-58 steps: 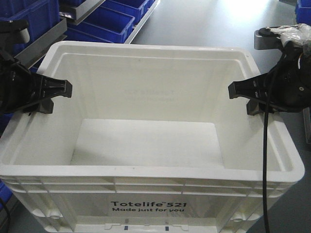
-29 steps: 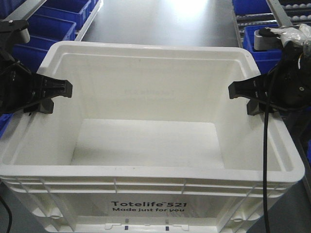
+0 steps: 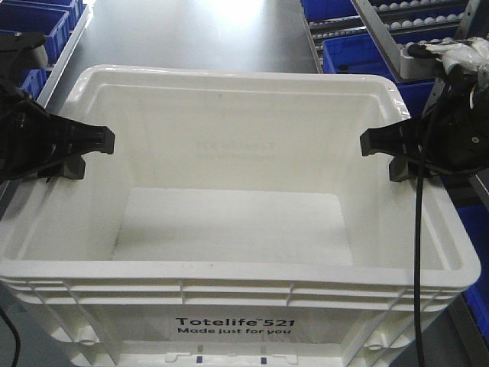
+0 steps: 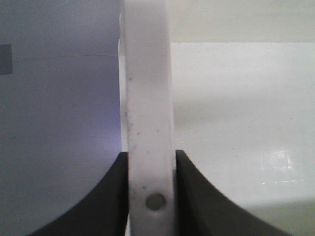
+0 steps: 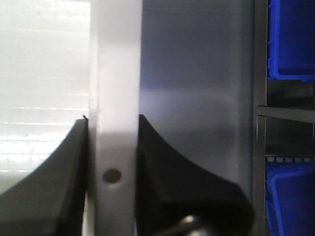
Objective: Move bin from left to right shelf
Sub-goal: 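Hold the crate with both grippers while the base turns away, then keep holding the crate while the base drives past the windows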
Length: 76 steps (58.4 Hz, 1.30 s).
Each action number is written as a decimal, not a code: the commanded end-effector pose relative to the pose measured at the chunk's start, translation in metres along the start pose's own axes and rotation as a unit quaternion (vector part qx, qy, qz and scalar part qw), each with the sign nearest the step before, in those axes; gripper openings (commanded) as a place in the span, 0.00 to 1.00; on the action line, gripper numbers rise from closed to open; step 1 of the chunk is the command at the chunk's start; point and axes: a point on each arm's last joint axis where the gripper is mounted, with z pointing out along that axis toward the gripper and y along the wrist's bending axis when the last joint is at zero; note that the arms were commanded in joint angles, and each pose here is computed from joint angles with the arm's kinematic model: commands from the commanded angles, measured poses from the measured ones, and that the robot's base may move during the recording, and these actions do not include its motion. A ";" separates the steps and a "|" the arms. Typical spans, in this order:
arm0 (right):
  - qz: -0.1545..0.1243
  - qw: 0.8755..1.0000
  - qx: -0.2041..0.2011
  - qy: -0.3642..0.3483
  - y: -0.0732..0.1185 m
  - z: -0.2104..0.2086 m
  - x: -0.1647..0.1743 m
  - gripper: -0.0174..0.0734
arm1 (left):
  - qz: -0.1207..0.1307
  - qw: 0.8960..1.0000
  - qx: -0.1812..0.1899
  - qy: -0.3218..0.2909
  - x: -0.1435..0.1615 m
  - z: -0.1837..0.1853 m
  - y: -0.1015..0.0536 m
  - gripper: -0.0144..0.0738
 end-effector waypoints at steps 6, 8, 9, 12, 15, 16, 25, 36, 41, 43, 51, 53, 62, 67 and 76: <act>-0.019 0.997 0.009 -0.071 -0.004 -0.022 -0.009 0.19 | 0.005 0.996 0.034 -0.078 -0.008 -0.026 -0.004 0.16; -0.019 0.997 0.009 -0.071 -0.004 -0.022 -0.009 0.19 | 0.005 0.996 0.034 -0.078 -0.008 -0.026 -0.004 0.16; -0.019 0.997 0.009 -0.071 -0.004 -0.022 -0.009 0.19 | 0.005 0.996 0.034 -0.078 -0.008 -0.026 -0.004 0.16; -0.018 0.997 0.008 -0.070 -0.004 -0.022 -0.009 0.19 | 0.005 0.996 0.034 -0.078 -0.008 -0.026 -0.004 0.16; -0.018 0.997 0.008 -0.070 -0.004 -0.022 -0.009 0.19 | 0.005 0.996 0.034 -0.078 -0.008 -0.026 -0.004 0.16; -0.018 0.997 0.008 -0.070 -0.004 -0.022 -0.009 0.19 | 0.005 0.996 0.034 -0.078 -0.008 -0.026 -0.004 0.16; -0.018 0.997 0.008 -0.070 -0.004 -0.022 -0.009 0.19 | 0.005 0.996 0.034 -0.078 -0.008 -0.026 -0.004 0.16; -0.018 0.997 0.008 -0.070 -0.004 -0.022 -0.009 0.19 | 0.005 0.996 0.034 -0.078 -0.008 -0.026 -0.004 0.16; -0.018 0.997 0.008 -0.070 -0.004 -0.022 -0.009 0.19 | 0.005 0.996 0.034 -0.078 -0.008 -0.026 -0.004 0.16; -0.018 0.997 0.008 -0.071 -0.004 -0.022 -0.009 0.19 | 0.005 0.996 0.034 -0.078 -0.008 -0.026 -0.004 0.16; -0.018 0.997 0.008 -0.071 -0.004 -0.022 -0.009 0.19 | 0.005 0.996 0.034 -0.078 -0.008 -0.026 -0.004 0.16; -0.018 0.997 0.008 -0.071 -0.004 -0.022 -0.009 0.19 | 0.005 0.996 0.034 -0.078 -0.008 -0.026 -0.004 0.16; -0.018 0.997 0.008 -0.071 -0.004 -0.022 -0.009 0.19 | 0.005 0.996 0.034 -0.078 -0.008 -0.026 -0.004 0.16; -0.018 0.997 0.008 -0.071 -0.004 -0.022 -0.009 0.19 | 0.005 0.996 0.034 -0.078 -0.008 -0.026 -0.004 0.16; -0.018 0.997 0.008 -0.071 -0.004 -0.022 -0.009 0.19 | 0.005 0.996 0.034 -0.078 -0.008 -0.026 -0.004 0.16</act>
